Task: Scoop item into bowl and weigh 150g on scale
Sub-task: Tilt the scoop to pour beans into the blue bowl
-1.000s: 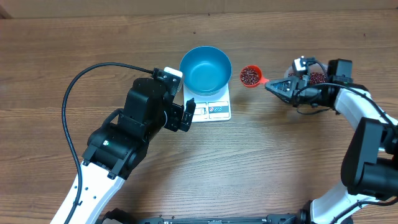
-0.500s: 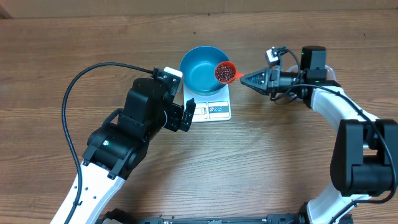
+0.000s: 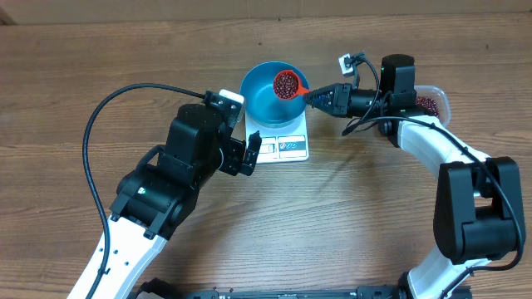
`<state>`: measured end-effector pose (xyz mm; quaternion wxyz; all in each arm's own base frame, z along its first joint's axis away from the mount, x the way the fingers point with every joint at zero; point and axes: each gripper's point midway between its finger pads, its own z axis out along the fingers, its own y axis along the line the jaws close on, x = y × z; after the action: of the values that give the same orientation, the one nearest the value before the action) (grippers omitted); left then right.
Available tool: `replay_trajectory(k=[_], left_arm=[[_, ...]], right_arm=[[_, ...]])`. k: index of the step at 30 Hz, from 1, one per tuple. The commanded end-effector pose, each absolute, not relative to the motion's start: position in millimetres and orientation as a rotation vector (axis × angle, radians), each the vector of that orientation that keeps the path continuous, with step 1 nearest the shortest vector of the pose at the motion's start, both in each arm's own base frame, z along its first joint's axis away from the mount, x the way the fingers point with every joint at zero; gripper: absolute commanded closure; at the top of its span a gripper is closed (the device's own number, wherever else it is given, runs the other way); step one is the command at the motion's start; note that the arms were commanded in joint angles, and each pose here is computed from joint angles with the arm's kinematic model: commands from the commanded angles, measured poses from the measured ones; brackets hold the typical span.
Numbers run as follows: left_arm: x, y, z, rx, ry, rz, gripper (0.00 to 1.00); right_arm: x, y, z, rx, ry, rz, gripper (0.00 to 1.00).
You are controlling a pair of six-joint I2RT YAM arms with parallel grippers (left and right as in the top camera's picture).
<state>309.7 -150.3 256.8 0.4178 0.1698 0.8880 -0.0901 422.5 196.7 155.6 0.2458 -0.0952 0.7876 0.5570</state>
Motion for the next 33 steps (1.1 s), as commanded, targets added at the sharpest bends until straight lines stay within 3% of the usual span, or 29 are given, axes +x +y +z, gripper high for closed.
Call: replay_trajectory(k=[1, 16, 33], left_arm=[[308.6, -149.4, 262.3, 0.414, 2.214, -0.242, 0.01], [308.6, -149.4, 262.3, 0.413, 2.214, -0.241, 0.01], [308.6, -149.4, 262.3, 0.414, 2.214, -0.242, 0.0]], right_arm=[[428.0, 196.6, 154.1, -0.451, 2.058, 1.368, 0.96], [422.8, 207.4, 154.1, -0.896, 1.791, 1.097, 0.96], [433.0, 201.9, 147.5, -1.042, 1.69, 0.874, 0.96]])
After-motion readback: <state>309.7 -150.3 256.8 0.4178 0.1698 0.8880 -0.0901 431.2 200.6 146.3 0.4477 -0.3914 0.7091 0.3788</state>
